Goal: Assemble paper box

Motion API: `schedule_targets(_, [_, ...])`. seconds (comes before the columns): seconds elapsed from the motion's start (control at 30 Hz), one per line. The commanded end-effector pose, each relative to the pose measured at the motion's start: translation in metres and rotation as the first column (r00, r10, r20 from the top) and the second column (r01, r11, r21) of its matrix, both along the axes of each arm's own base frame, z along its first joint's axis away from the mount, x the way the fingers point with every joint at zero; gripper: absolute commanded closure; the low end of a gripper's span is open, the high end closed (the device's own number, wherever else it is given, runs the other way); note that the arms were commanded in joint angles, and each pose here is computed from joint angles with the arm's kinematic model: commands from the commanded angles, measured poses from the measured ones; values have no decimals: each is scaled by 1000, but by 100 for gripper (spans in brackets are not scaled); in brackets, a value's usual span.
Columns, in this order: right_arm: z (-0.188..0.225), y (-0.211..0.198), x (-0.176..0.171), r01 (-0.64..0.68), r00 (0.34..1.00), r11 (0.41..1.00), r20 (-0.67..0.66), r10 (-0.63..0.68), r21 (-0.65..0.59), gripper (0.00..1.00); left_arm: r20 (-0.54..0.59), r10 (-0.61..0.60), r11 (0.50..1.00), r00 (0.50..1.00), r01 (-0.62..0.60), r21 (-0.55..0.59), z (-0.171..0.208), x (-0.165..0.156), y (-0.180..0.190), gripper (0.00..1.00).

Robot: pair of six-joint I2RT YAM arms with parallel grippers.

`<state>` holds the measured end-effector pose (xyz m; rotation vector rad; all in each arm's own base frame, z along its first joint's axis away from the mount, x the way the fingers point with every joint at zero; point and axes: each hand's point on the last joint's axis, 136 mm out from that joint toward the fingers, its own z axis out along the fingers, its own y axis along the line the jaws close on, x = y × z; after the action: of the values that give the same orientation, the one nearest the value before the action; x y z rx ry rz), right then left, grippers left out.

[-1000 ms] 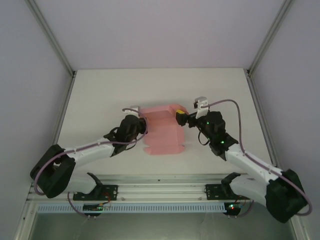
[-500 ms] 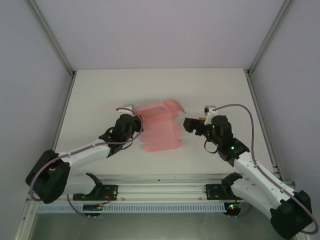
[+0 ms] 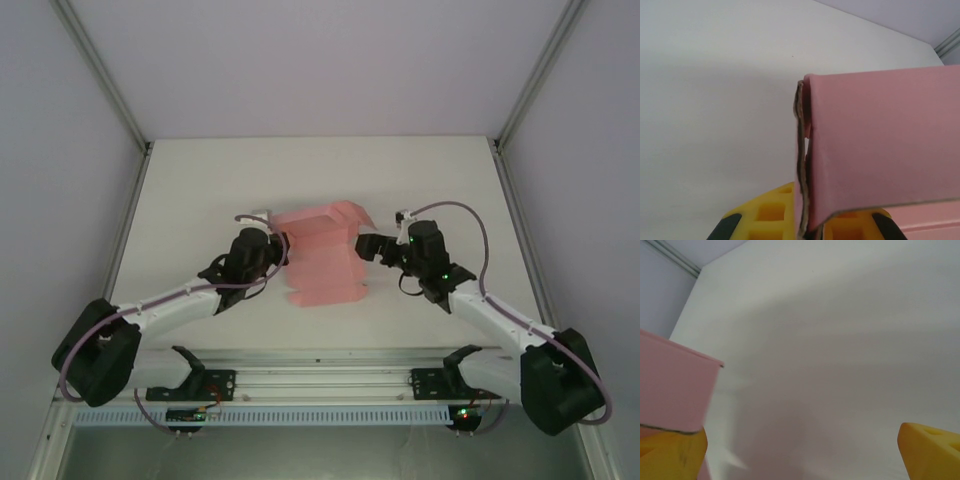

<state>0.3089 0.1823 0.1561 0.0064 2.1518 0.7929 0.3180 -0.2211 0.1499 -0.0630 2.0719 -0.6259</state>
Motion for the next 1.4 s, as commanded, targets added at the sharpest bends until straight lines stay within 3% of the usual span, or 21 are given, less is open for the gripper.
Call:
schedule_targets(0.0, [33,7,16,-9,993,1000,118,6,22,0,20,-36,999,999,37,-37,8,1,-9,100])
schedule_targets(0.4, [23,28,19,-84,987,994,129,92,-70,1,6,-65,997,998,66,-43,5,2,-17,100])
schedule_targets(0.8, [-17,43,22,-93,993,974,48,105,-205,0,5,-61,996,998,61,-61,7,2,-17,100])
schedule_targets(1.0, [-22,44,16,-113,993,970,20,120,-217,0,1,-39,998,999,39,-40,5,3,-12,100])
schedule_targets(1.37, [22,31,-17,-163,973,966,130,191,-199,1,-3,21,1000,1000,-21,0,-1,6,6,100])
